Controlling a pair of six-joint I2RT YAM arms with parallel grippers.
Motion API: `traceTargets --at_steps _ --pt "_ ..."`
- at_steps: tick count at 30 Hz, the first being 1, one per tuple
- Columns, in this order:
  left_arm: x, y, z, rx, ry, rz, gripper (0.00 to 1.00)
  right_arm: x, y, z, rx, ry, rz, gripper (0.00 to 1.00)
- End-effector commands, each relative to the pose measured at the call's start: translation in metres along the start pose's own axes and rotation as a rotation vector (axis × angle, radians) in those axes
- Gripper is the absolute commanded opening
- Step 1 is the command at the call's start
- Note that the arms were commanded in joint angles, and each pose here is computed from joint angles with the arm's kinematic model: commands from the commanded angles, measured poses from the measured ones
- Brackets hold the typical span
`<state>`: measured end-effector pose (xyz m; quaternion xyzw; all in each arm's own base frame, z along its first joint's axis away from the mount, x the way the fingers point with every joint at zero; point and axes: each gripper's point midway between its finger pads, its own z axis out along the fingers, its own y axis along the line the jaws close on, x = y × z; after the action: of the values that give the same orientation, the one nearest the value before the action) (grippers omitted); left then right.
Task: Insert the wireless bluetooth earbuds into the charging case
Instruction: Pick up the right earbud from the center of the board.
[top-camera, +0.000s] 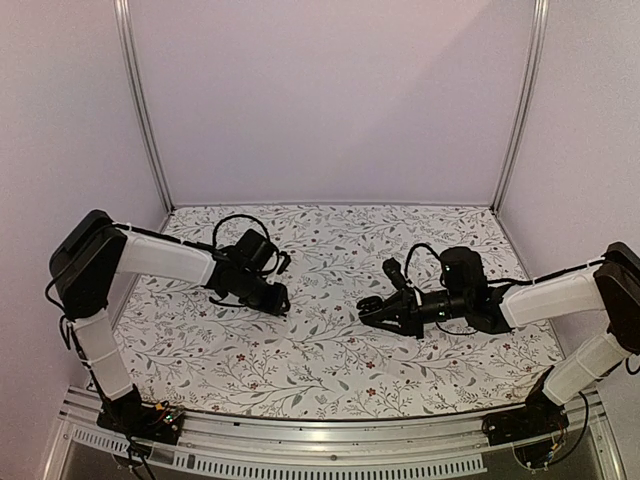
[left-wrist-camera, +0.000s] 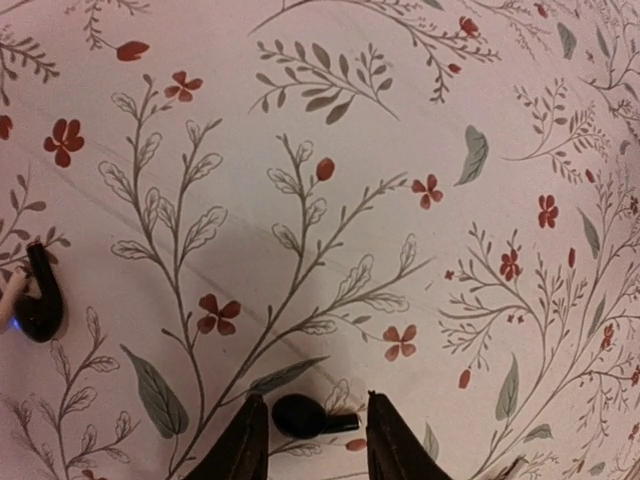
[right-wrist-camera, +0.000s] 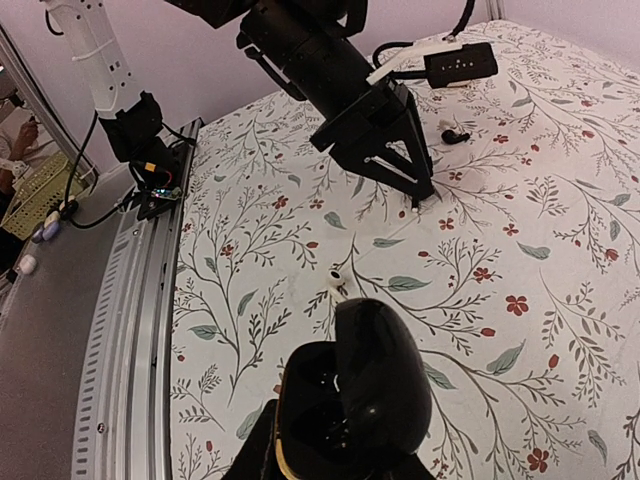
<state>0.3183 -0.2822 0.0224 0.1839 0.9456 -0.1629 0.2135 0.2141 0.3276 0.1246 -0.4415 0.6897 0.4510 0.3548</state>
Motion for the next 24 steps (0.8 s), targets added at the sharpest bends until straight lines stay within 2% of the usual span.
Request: traceTargets --at_steps 1,15,24 --pt "-0.002 -0.011 0.006 0.027 0.010 0.008 0.33 -0.001 0.002 -0.004 -0.002 -0.014 -0.012 0.00" --pt "-0.008 -0.024 0.013 0.058 0.014 0.086 0.26 -0.003 0.001 -0.003 -0.005 -0.014 -0.009 0.00" --pt "0.004 -0.016 0.014 0.006 0.079 0.133 0.26 -0.001 0.001 -0.003 -0.002 -0.010 -0.005 0.00"
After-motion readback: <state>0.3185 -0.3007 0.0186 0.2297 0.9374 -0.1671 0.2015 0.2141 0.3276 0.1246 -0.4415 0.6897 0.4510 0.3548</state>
